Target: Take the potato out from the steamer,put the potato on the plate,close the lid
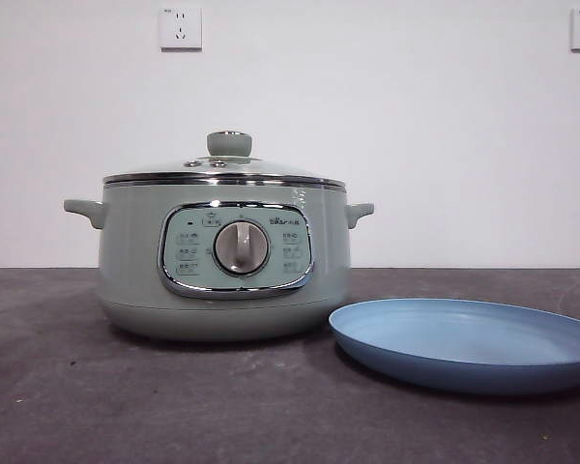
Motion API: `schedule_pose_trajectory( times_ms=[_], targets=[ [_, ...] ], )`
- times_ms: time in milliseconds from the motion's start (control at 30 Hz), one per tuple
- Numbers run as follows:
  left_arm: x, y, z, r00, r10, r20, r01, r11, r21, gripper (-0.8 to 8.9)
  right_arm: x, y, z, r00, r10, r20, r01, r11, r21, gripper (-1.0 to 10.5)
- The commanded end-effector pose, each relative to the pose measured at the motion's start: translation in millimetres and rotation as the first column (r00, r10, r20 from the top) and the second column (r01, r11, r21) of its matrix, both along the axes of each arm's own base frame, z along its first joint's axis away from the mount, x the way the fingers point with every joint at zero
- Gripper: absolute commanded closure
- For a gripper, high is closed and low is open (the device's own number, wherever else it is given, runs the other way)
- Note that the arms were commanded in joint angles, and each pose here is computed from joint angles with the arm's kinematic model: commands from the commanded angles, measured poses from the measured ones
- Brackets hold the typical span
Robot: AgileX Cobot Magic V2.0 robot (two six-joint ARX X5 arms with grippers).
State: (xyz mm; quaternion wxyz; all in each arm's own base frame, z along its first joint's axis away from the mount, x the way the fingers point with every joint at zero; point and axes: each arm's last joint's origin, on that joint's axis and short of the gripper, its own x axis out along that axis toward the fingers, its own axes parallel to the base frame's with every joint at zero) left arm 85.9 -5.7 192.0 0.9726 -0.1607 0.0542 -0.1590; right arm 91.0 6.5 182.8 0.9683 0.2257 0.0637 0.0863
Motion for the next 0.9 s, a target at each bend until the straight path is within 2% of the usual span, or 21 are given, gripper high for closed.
schedule_pose_trajectory(
  times_ms=[33, 133, 267, 400, 500, 700, 833, 900],
  targets=[
    [-3, 0, 13, 1.0, 0.0, -0.031, -0.001, 1.0, -0.009, 8.21, -1, 0, 18, 1.0, 0.006, 0.018, -0.006, 1.0, 0.014, 9.6],
    [-3, -1, 26, 0.997, -0.025, -0.074, 0.025, 1.0, 0.003, 8.22, -1, 2, 37, 0.999, 0.051, -0.005, -0.051, 0.999, 0.004, 9.6],
    [-1, -2, 47, 0.99, -0.092, -0.111, 0.093, 0.996, 0.006, 8.22, 3, 4, 65, 0.99, 0.127, -0.066, -0.13, 0.99, -0.053, 9.6],
    [5, -3, 70, 0.977, -0.155, -0.149, 0.16, 0.987, 0.027, 8.22, 10, 7, 94, 0.953, 0.255, -0.162, -0.273, 0.957, -0.102, 9.6],
    [10, -5, 85, 0.959, -0.219, -0.18, 0.232, 0.971, 0.051, 8.22, 17, 10, 114, 0.906, 0.349, -0.24, -0.386, 0.914, -0.128, 9.6],
    [16, -7, 111, 0.904, -0.353, -0.242, 0.378, 0.923, 0.065, 8.22, 29, 20, 146, 0.78, 0.504, -0.37, -0.59, 0.79, -0.167, 9.6],
    [17, -9, 123, 0.863, -0.412, -0.291, 0.449, 0.891, 0.07, 8.22, 33, 26, 160, 0.712, 0.554, -0.431, -0.672, 0.716, -0.189, 9.6],
    [17, -11, 127, 0.843, -0.439, -0.312, 0.482, 0.873, 0.074, 8.22, 34, 29, 164, 0.684, 0.573, -0.452, -0.701, 0.688, -0.19, 9.6]
  ],
)
